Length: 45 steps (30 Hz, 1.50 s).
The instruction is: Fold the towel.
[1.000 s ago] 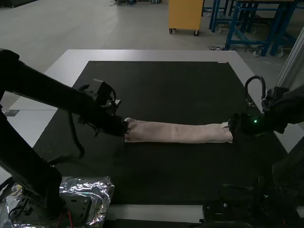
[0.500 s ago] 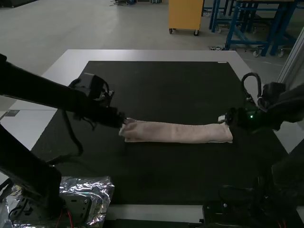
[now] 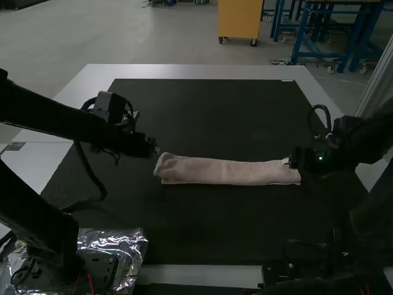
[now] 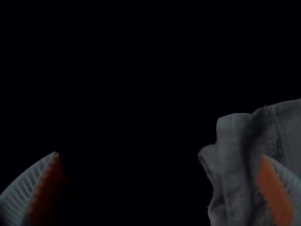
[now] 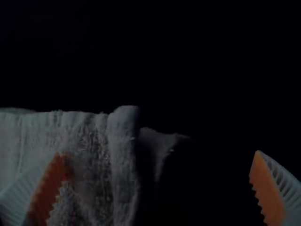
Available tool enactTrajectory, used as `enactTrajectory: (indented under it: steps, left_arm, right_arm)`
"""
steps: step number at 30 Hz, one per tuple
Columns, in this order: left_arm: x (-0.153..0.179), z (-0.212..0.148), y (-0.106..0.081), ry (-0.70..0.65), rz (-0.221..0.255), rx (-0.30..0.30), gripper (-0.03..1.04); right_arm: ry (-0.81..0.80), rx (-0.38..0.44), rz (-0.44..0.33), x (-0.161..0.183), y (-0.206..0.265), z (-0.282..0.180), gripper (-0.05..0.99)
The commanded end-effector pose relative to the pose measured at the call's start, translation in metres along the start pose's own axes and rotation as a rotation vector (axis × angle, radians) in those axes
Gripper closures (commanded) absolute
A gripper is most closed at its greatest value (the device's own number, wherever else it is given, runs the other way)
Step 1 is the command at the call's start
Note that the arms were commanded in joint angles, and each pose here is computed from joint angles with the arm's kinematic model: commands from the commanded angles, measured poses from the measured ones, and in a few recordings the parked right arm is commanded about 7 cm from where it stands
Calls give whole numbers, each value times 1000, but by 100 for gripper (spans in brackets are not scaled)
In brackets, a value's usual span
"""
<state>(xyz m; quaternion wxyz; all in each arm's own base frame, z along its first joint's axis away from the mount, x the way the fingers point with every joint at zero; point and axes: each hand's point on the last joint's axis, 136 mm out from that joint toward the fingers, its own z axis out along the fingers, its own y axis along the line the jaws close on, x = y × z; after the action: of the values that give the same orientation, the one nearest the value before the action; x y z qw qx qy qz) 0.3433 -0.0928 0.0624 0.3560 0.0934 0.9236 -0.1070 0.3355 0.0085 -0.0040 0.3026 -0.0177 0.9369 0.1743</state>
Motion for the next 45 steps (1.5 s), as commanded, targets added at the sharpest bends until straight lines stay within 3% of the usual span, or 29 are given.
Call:
enactTrajectory:
  steps: [1, 5, 12, 16, 21, 24, 26, 34, 45]
  left_arm:
    - [-27, -11, -2, -82, 10, 13, 5]
    - [-30, -11, -2, -94, 10, 13, 5]
    - [-33, -11, -3, -109, 12, 14, 5]
    - [-32, -10, -1, -108, 9, 11, 5]
    - [-37, -12, -1, -119, 15, 9, 5]
    - [-45, -13, 0, -140, 42, 1, 5]
    - [-50, -14, 1, -160, 44, -5, 5]
    - [-64, -11, 13, -212, 65, -93, 5]
    - [-70, -6, 19, -218, 69, -117, 5]
  right_arm:
    - [20, 5, -10, 5, 0, 6, 3]
    - [46, -11, -19, 13, 6, 11, 13]
    - [101, -80, -57, 32, 27, 22, 95]
    - [111, -105, -43, 34, 31, 20, 96]
    - [33, -40, -16, 13, 3, -13, 96]
    - [-48, 14, 8, -9, -15, -41, 96]
    - [-68, 11, 9, -16, -14, -54, 96]
    - [-40, -134, -22, -21, 51, -47, 96]
    - [-6, -348, -151, -27, 170, -22, 96]
